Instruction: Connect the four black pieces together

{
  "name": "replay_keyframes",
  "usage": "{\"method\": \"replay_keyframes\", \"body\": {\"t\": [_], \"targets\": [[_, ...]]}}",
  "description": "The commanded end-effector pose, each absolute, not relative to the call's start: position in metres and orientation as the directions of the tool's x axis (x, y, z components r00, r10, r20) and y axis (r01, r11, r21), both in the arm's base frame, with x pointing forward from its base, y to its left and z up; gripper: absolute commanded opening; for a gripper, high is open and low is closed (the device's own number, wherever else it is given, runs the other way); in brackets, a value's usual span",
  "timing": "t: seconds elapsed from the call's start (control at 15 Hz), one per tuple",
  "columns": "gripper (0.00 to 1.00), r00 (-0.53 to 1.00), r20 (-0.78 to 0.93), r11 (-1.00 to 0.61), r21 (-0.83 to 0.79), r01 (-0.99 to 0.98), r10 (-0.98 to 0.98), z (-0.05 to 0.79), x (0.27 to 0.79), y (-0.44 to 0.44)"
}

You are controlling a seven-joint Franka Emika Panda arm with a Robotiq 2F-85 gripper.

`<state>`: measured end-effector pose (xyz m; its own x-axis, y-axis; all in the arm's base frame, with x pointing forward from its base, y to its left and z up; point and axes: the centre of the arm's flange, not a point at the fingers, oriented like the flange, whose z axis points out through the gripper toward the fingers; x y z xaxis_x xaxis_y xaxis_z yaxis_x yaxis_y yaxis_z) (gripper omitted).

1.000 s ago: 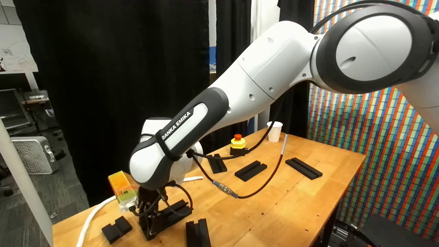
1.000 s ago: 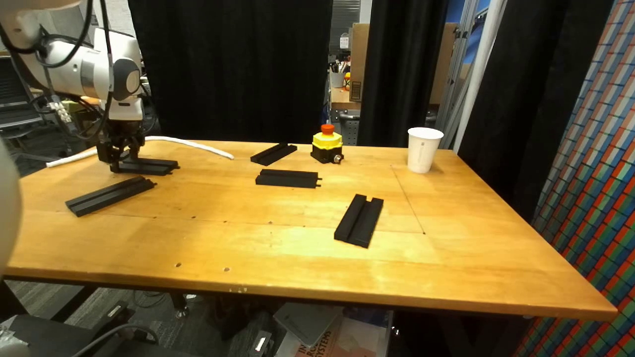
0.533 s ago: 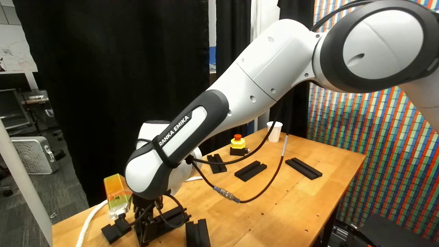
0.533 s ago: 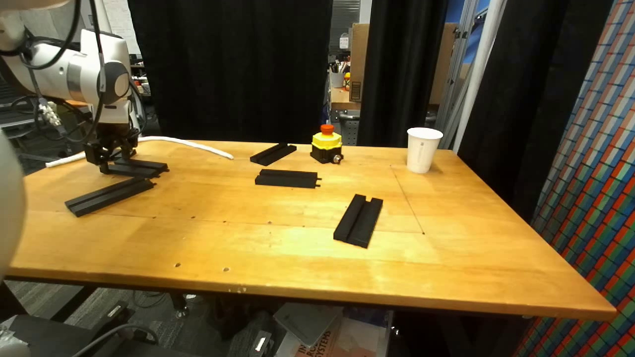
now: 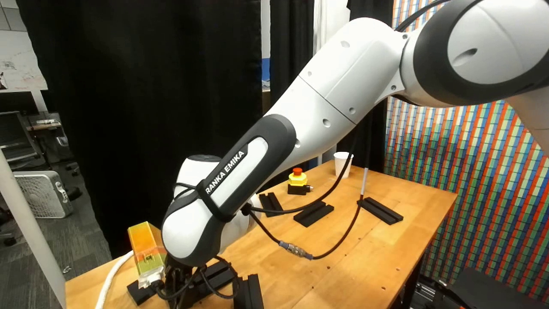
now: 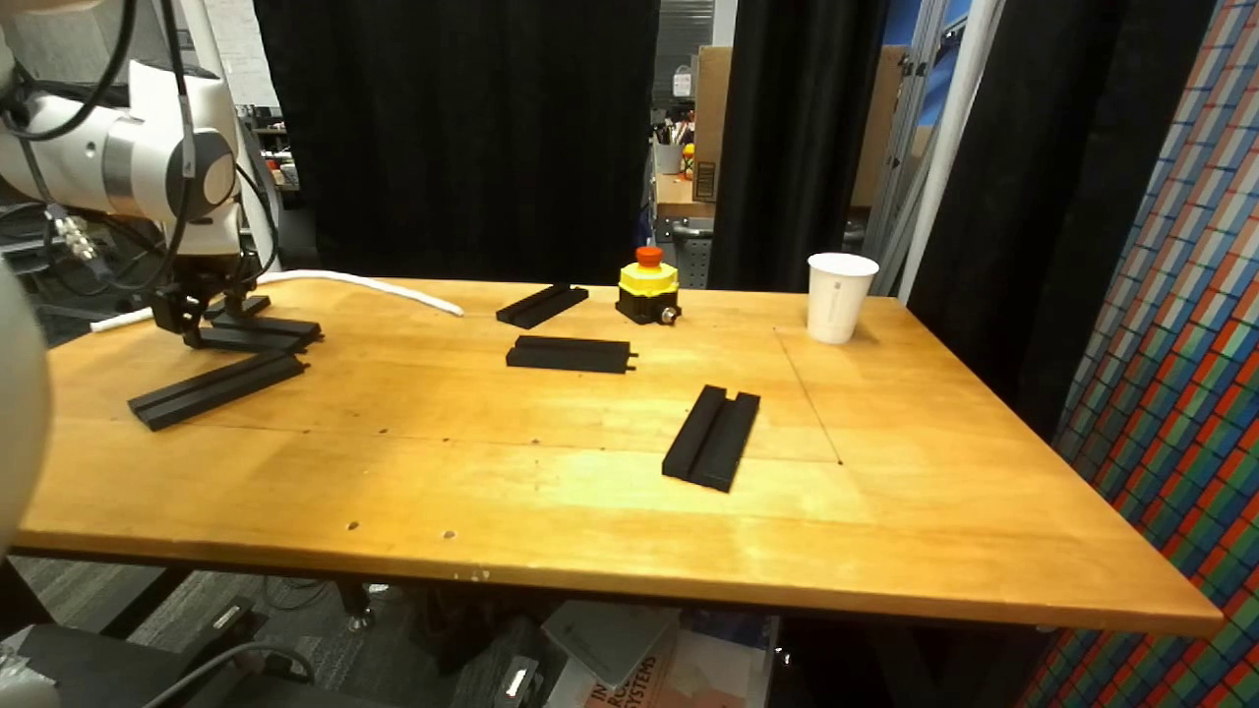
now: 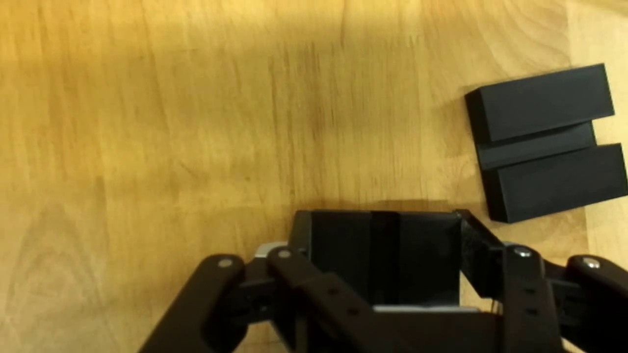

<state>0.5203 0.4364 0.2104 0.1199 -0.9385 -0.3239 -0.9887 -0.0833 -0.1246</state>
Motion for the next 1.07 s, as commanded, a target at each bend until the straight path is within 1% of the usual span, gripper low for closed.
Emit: {"method": "replay_keyframes", "body": {"t": [0.0, 0.27, 0.6, 0.87, 1.0], "targets": [[0.46, 0.195, -0.339, -0.171, -0.1, -0.98, -0.92, 0.175, 0.456, 0.437], [0.46, 0.261, -0.369, -0.235, -0.113, -0.965, -0.892, 0.177, 0.423, 0.435], [0.46, 0.287, -0.429, -0.311, -0.015, -0.95, -0.857, 0.182, 0.393, 0.423], [0.46, 0.272, -0.471, -0.36, 0.106, -0.927, -0.839, 0.181, 0.389, 0.408], [0.46, 0.278, -0.481, -0.384, 0.136, -0.913, -0.832, 0.182, 0.394, 0.402]]}}
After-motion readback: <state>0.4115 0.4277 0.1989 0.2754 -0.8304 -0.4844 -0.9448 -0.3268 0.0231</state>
